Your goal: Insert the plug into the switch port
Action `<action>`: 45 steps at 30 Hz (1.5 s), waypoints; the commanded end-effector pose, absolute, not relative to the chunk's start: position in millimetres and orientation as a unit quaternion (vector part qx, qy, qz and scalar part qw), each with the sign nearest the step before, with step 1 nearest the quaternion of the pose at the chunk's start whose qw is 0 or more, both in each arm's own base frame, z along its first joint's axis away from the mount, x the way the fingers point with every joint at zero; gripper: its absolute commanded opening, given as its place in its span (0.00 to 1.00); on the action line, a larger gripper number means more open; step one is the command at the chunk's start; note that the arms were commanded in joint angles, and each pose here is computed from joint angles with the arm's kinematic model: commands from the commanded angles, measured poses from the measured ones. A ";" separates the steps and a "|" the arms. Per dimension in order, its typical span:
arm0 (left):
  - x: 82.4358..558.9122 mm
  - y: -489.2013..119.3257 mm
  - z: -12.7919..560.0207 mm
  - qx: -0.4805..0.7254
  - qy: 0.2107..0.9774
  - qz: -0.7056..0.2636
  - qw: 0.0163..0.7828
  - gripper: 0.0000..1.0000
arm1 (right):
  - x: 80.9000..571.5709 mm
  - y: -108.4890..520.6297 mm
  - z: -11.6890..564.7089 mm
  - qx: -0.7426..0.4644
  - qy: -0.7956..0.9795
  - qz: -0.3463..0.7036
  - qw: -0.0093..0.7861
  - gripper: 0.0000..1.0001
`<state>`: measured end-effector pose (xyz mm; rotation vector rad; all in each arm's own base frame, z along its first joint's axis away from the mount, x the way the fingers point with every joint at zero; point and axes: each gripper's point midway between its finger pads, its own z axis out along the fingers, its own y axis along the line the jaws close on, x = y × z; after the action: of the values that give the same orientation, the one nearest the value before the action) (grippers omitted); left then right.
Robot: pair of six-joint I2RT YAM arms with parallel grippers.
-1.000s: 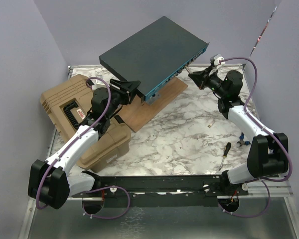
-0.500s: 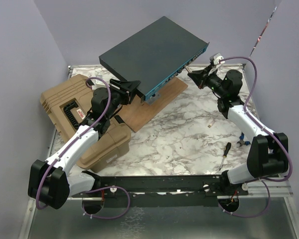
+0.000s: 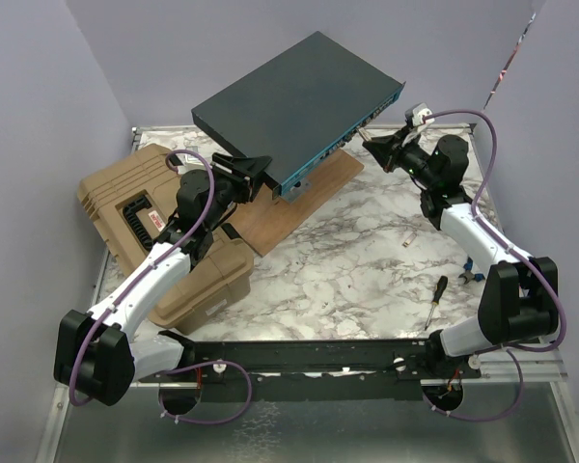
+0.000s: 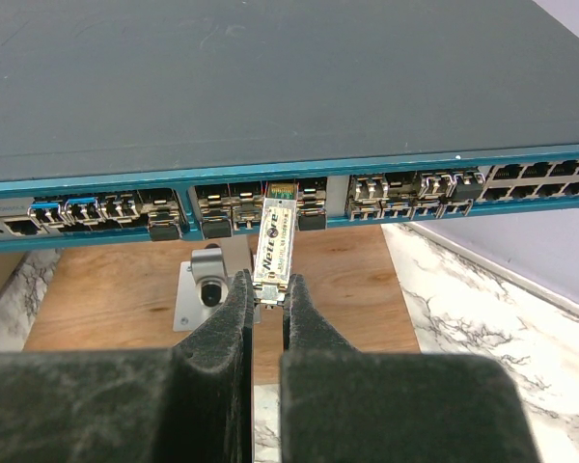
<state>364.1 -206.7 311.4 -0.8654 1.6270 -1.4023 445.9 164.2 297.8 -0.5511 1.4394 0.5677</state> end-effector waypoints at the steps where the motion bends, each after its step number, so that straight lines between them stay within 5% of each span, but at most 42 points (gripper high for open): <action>1: 357.9 -186.2 295.0 -0.371 0.657 -0.513 0.410 0.00 | 446.4 170.7 302.7 -0.254 0.634 0.257 0.684 0.00; 40: 354.8 -184.9 290.2 -0.370 0.660 -0.510 0.410 0.00 | 469.3 195.6 317.4 -0.344 0.668 0.287 0.594 0.01; 45: 354.3 -186.5 291.1 -0.366 0.662 -0.511 0.409 0.00 | 480.2 197.5 320.2 -0.316 0.671 0.300 0.600 0.08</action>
<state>363.7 -204.6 311.9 -0.8813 1.6154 -1.3999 472.9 188.0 308.3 -0.7638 1.5861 0.6518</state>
